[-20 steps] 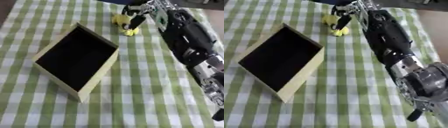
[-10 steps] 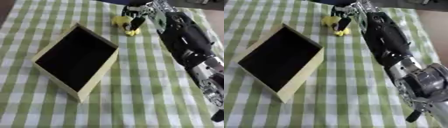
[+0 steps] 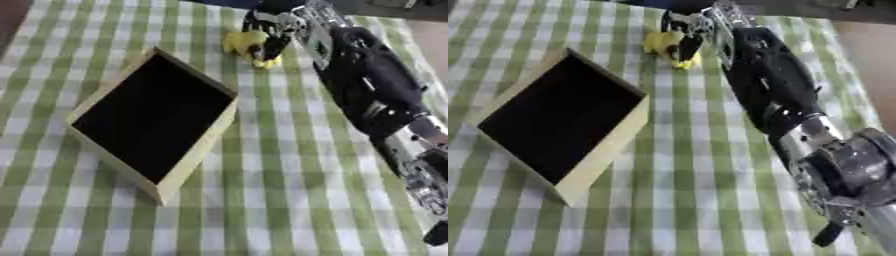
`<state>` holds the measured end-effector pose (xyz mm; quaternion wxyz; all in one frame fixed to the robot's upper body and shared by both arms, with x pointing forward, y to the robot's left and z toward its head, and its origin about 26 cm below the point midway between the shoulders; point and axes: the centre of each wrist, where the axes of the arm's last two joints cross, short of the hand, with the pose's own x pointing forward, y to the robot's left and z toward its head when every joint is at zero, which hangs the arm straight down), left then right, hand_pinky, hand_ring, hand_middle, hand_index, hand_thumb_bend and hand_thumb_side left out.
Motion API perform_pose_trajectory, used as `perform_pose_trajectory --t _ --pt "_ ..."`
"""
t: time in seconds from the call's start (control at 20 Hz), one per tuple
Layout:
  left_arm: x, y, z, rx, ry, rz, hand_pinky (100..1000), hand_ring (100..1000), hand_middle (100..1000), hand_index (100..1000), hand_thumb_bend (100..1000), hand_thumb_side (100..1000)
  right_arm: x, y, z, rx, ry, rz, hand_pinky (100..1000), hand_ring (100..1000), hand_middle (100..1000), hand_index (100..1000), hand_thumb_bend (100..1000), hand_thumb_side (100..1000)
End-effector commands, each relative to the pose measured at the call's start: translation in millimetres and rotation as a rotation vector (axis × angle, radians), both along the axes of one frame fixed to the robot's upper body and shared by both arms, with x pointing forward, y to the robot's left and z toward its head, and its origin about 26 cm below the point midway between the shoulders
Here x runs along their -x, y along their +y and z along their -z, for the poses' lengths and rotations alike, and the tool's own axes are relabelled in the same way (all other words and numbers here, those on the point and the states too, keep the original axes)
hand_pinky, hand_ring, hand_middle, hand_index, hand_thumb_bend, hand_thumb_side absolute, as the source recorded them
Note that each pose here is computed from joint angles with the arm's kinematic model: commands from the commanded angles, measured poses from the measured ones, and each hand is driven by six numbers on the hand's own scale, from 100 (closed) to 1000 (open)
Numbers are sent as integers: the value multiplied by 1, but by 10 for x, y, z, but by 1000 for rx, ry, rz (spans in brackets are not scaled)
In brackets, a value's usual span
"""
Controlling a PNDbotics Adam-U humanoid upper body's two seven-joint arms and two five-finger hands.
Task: Pick up objects on the table and place them in the box.
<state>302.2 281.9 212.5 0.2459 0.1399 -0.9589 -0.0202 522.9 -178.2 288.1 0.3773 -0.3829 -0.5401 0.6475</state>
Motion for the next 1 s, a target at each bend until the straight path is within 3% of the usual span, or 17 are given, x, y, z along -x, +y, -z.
perform_pose_trajectory --t 0.05,0.35,0.7,1.0 --pt "26 15 -73 -7 -22 6 539 583 650 789 378 605 49 29 -314 -26 -78 -25 437 514 379 566 100 100" --pt "31 33 -71 -11 -19 4 540 584 652 789 378 601 176 80 -658 -65 -140 -106 434 508 372 567 100 100" --pt "33 49 -80 -16 -20 3 541 585 653 789 381 596 485 284 -1081 -97 -214 -263 434 504 367 568 100 100" --pt "29 55 -107 -15 -33 5 543 587 654 788 390 587 757 681 -1168 -38 -196 -418 443 511 376 570 100 100"
